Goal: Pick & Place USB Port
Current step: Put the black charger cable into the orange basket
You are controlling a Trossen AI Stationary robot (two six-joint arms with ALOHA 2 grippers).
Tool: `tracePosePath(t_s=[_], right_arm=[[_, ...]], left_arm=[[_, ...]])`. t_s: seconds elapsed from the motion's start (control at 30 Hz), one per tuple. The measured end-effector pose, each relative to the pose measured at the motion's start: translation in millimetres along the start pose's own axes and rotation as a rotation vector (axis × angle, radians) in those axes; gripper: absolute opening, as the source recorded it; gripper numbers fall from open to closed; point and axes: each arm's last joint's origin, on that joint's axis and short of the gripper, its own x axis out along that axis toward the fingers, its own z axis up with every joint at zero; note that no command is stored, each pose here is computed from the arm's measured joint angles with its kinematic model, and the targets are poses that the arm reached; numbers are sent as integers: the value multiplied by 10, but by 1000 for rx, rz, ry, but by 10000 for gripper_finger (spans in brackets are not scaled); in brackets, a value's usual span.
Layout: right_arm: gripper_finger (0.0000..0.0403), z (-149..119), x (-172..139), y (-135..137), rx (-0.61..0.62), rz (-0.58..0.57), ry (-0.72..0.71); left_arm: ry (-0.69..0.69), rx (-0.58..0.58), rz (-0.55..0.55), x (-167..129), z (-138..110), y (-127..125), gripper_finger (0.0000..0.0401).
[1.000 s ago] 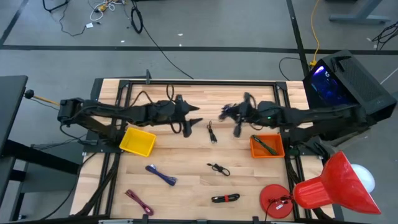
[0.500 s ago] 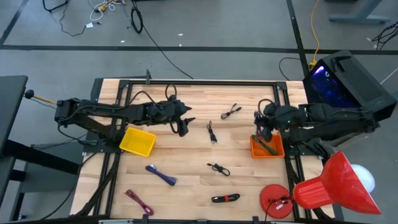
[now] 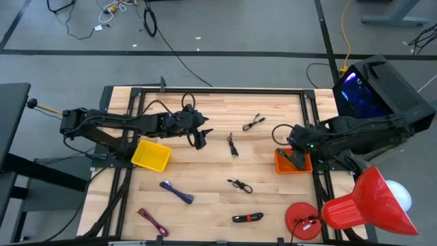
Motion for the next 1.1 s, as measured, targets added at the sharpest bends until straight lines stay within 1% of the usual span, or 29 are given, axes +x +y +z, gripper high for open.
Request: tracePosePath(t_s=[0.13, 0.3, 0.4, 0.63, 0.7, 0.83, 0.93, 1.0, 1.1], right_arm=[[15, -26, 115, 16, -4, 0, 3], [15, -166, 366, -39, 18, -35, 99], [15, -223, 464, -66, 25, -42, 135], [16, -231, 508, -61, 29, -25, 135], [33, -231, 508, -61, 29, -24, 136], [91, -216, 511, -48, 29, -12, 118], [126, -205, 512, -45, 18, -16, 100], [142, -202, 512, -44, 15, -18, 93], [155, -198, 512, -45, 7, -24, 84]], left_arm=[[1, 0, 0, 0, -1, 0, 236], [1, 1, 0, 0, -1, 0, 236], [1, 1, 0, 0, -1, 0, 236], [1, 0, 0, 0, -1, 0, 236], [1, 1, 0, 0, -1, 0, 236], [2, 1, -1, 1, -2, -1, 236], [2, 1, -1, 1, -3, -3, 236], [2, 1, -1, 1, -3, -4, 236], [2, 1, -2, 1, -3, -5, 236]])
